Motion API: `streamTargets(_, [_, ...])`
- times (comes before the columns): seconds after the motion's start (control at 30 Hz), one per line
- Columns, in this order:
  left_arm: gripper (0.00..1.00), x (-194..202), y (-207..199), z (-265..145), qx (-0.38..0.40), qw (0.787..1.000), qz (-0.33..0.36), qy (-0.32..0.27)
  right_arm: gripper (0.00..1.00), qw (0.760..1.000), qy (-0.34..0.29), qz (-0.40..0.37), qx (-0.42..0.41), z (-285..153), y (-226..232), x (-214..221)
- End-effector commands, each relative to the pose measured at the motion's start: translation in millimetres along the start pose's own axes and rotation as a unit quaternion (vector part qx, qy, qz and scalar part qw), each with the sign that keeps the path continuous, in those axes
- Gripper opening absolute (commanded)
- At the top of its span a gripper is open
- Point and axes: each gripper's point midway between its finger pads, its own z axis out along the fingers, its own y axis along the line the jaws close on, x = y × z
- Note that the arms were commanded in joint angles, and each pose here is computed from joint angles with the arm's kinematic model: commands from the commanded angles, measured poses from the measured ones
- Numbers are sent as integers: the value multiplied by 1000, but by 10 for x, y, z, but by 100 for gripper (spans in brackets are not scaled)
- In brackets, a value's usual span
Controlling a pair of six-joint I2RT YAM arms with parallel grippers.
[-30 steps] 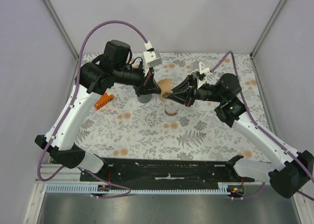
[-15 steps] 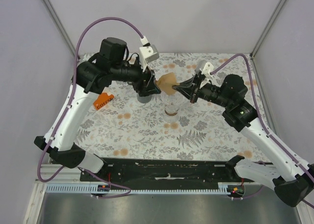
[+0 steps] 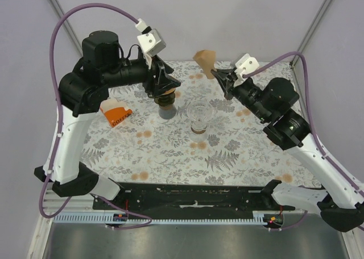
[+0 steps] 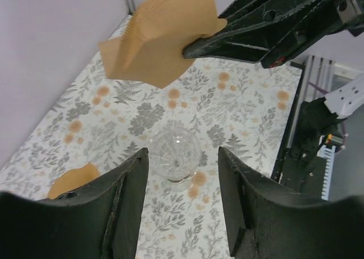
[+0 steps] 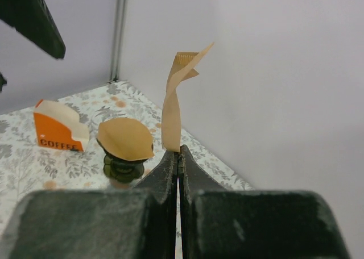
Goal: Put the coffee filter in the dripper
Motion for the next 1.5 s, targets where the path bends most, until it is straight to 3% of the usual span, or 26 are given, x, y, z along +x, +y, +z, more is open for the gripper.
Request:
streamTargets(0.0, [60, -135, -39, 283, 45, 996, -72, -27, 0, 996, -2, -24, 86, 163, -297, -177])
streamTargets(0.27, [81, -404, 90, 602, 19, 994, -89, -60, 0, 994, 27, 25, 100, 400, -227, -79])
streamTargets(0.53, [85, -465, 486, 657, -88, 988, -101, -71, 0, 993, 61, 50, 86, 621, -62, 78])
streamTargets(0.83, [80, -342, 811, 672, -175, 977, -107, -57, 0, 993, 73, 58, 73, 754, 77, 141])
streamTargets(1.1, [77, -518, 943, 559, -214, 967, -109, -86, 0, 992, 80, 78, 56, 831, 186, 215])
streamTargets(1.47, [75, 28, 767, 739, -183, 975, -124, -2, 0, 991, 83, 72, 72, 872, 116, 203])
